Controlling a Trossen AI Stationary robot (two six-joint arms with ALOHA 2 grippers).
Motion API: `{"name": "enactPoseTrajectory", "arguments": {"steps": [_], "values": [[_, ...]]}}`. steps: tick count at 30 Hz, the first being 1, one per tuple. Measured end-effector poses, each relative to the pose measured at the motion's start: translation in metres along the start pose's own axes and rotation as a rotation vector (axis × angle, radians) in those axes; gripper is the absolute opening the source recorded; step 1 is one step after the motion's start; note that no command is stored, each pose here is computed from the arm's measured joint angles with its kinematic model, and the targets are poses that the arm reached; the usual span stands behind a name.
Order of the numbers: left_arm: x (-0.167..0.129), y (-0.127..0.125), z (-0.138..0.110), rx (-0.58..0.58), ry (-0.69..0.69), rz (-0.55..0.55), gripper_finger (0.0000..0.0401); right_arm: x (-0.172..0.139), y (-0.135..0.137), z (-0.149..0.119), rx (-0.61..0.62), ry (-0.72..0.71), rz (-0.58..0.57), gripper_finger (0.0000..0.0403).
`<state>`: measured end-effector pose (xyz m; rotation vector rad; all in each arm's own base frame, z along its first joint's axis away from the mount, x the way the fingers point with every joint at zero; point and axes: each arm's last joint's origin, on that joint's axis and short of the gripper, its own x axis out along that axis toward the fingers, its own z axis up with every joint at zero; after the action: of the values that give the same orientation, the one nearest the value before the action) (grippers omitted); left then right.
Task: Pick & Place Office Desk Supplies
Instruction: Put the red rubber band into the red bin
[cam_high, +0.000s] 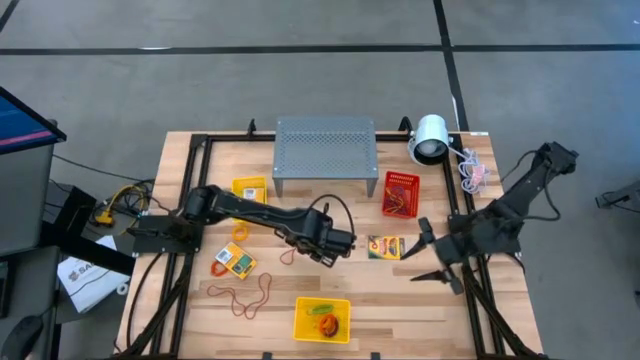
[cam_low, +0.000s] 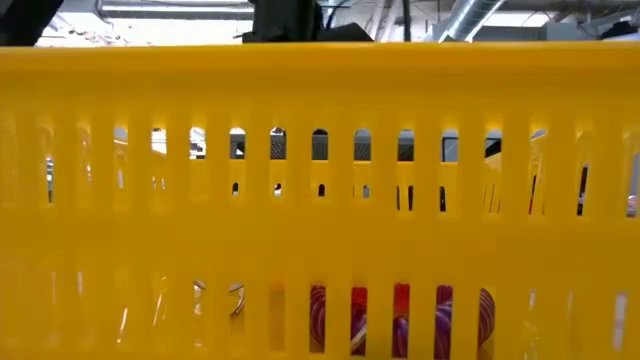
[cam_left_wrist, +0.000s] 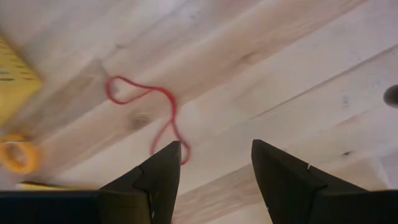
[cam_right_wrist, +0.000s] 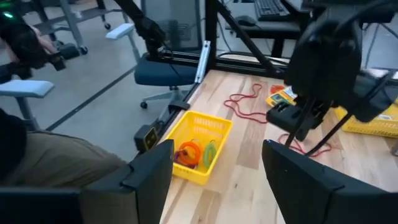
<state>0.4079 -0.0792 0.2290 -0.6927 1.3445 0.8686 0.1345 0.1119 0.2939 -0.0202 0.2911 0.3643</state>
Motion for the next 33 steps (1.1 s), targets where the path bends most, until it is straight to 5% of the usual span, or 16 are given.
{"name": "enactPoseTrajectory", "arguments": {"steps": [6,10,18,25,33], "values": [[0.025,-0.009,-0.009,0.003,0.051,-0.014,0.019,-0.009,0.007,-0.002,-0.018,0.008,0.046,0.024],[0.046,0.005,-0.019,-0.05,0.101,0.03,0.019,-0.011,0.013,-0.004,-0.035,0.021,0.082,0.024],[0.053,0.037,-0.032,-0.194,0.011,-0.297,0.019,-0.014,0.019,-0.007,-0.051,0.024,0.051,0.024],[0.067,0.08,-0.049,-0.352,0.031,-0.265,0.0179,-0.015,0.019,-0.007,-0.052,0.022,0.046,0.024],[0.07,0.073,-0.047,-0.317,0.007,-0.365,0.0147,-0.013,0.016,-0.006,-0.053,0.018,0.011,0.024]]}}
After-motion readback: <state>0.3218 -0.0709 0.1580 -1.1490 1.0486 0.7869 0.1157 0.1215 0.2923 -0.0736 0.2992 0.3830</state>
